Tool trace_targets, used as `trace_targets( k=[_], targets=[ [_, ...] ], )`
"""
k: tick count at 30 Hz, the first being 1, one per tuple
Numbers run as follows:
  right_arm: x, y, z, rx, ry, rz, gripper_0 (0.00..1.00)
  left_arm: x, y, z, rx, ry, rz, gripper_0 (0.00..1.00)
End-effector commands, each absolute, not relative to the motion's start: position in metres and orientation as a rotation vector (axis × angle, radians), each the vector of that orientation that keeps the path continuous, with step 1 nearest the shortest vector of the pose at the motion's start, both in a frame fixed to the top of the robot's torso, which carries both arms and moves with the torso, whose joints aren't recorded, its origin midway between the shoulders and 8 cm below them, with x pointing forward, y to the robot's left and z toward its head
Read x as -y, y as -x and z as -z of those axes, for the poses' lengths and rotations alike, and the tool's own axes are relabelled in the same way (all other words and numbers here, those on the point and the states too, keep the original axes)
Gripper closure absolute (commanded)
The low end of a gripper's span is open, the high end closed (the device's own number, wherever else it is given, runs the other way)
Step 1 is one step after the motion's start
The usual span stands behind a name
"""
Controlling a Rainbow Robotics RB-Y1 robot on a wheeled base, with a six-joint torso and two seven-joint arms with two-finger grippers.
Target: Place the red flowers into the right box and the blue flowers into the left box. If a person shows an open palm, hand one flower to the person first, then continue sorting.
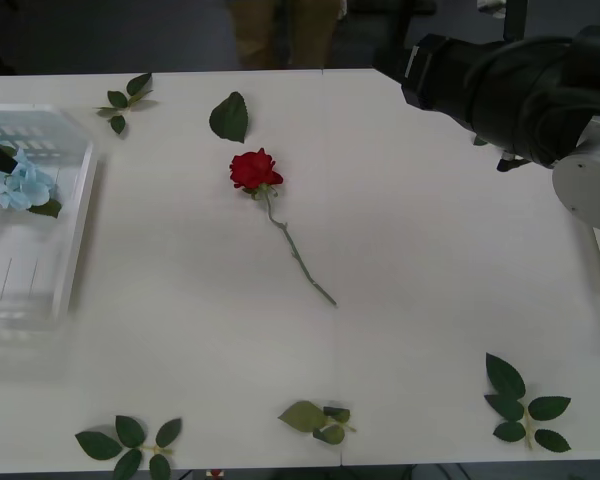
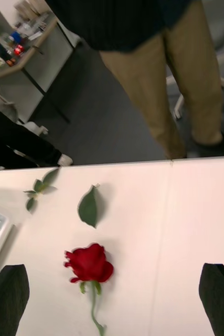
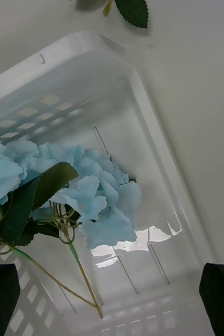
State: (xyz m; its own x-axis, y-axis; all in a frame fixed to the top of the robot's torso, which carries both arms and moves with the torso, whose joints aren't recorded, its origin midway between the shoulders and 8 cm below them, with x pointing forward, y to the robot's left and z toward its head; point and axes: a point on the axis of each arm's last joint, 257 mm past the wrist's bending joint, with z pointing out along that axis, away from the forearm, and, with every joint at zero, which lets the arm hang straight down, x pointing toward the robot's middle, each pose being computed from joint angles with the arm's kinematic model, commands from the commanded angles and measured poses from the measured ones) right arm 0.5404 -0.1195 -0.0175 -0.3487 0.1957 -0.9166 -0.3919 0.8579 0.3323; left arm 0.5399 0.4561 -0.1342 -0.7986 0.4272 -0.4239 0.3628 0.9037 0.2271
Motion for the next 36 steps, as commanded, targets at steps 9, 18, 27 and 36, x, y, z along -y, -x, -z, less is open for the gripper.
trace_targets(
  k=[9, 18, 27, 36],
  targets=[
    [0.143, -0.568, 0.143, -2.077, 0.210, -0.646, 0.06, -0.391, -0.553, 0.145, -2.522, -0.661, -0.037, 0.00],
    [0.164, -0.542, 0.144, -2.013, 0.489, -0.937, 0.06, -0.265, -0.565, 0.171, -2.363, -0.883, 0.230, 0.00],
    [0.168, -0.516, 0.122, -1.691, 0.834, -0.920, 0.06, -0.180, -0.556, 0.217, -2.471, -0.770, 0.373, 0.00],
    [0.166, -0.514, 0.094, -1.538, 0.871, -0.904, 0.06, -0.137, -0.540, 0.254, -2.680, -0.561, 0.265, 0.00]
  ],
)
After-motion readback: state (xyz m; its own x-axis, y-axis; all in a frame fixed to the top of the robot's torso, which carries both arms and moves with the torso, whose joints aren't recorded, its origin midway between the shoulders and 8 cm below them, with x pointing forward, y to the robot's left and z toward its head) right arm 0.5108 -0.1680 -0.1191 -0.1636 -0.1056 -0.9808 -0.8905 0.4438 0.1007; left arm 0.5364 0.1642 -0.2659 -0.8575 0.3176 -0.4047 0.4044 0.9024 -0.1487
